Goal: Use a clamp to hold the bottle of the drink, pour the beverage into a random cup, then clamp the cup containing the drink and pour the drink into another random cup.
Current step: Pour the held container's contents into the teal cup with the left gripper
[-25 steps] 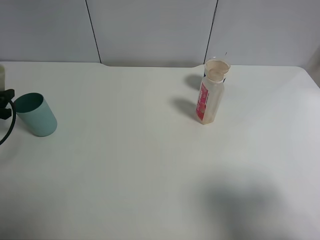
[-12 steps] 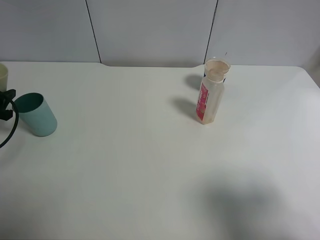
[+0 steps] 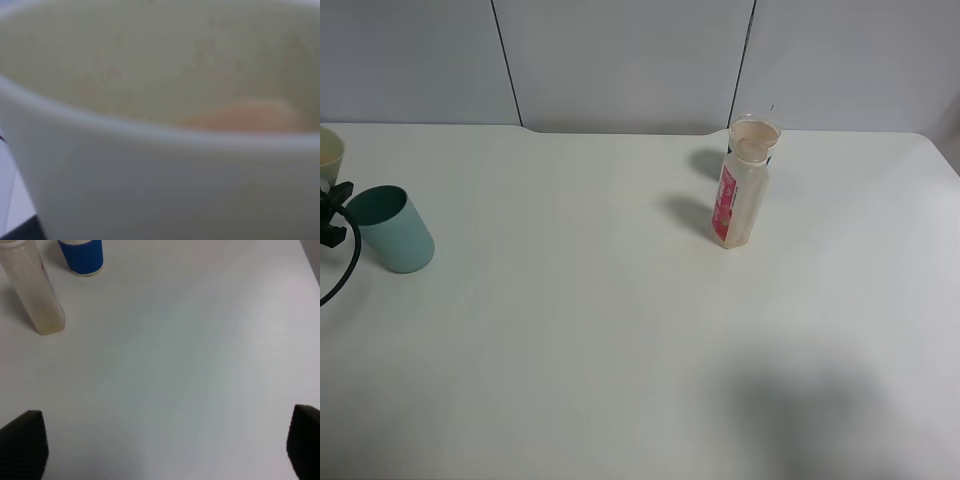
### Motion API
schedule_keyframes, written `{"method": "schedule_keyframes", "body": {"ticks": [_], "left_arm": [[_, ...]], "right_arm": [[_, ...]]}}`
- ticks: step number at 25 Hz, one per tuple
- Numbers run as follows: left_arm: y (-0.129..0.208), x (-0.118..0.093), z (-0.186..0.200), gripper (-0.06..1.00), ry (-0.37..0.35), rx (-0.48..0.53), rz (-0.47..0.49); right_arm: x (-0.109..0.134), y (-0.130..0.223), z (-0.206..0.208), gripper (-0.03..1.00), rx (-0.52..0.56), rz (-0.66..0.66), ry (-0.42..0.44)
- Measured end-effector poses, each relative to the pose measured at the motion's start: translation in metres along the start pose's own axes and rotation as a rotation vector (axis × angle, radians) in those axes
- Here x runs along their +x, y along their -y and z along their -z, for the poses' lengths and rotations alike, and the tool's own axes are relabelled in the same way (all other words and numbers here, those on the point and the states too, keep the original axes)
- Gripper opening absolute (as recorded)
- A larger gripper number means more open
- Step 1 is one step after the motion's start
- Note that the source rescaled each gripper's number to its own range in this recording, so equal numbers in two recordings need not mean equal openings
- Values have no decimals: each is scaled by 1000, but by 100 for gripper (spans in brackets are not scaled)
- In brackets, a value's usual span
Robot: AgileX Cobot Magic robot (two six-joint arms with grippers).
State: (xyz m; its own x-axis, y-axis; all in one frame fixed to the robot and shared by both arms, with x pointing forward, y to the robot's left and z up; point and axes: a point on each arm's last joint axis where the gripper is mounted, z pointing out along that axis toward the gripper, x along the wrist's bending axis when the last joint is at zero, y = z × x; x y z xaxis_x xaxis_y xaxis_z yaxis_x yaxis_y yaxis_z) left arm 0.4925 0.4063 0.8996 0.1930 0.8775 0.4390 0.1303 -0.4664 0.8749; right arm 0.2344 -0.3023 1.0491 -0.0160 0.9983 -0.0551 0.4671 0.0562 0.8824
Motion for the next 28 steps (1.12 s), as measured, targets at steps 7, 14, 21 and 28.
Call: {"method": "schedule_keyframes", "body": {"ticks": [7,14,21,28], "left_arm": [[0,-1,0,2,6,-2,-50],[0,-1,0,2,14,-5,-127],[3,3,4,2,3,4,-135],[6,6,8,2,18,4,-154]], "right_arm": [[0,0,0,91,0,0,0],[0,0,0,91,0,0,0],[0,0,0,91,0,0,0],[0,0,0,91,0,0,0]]}}
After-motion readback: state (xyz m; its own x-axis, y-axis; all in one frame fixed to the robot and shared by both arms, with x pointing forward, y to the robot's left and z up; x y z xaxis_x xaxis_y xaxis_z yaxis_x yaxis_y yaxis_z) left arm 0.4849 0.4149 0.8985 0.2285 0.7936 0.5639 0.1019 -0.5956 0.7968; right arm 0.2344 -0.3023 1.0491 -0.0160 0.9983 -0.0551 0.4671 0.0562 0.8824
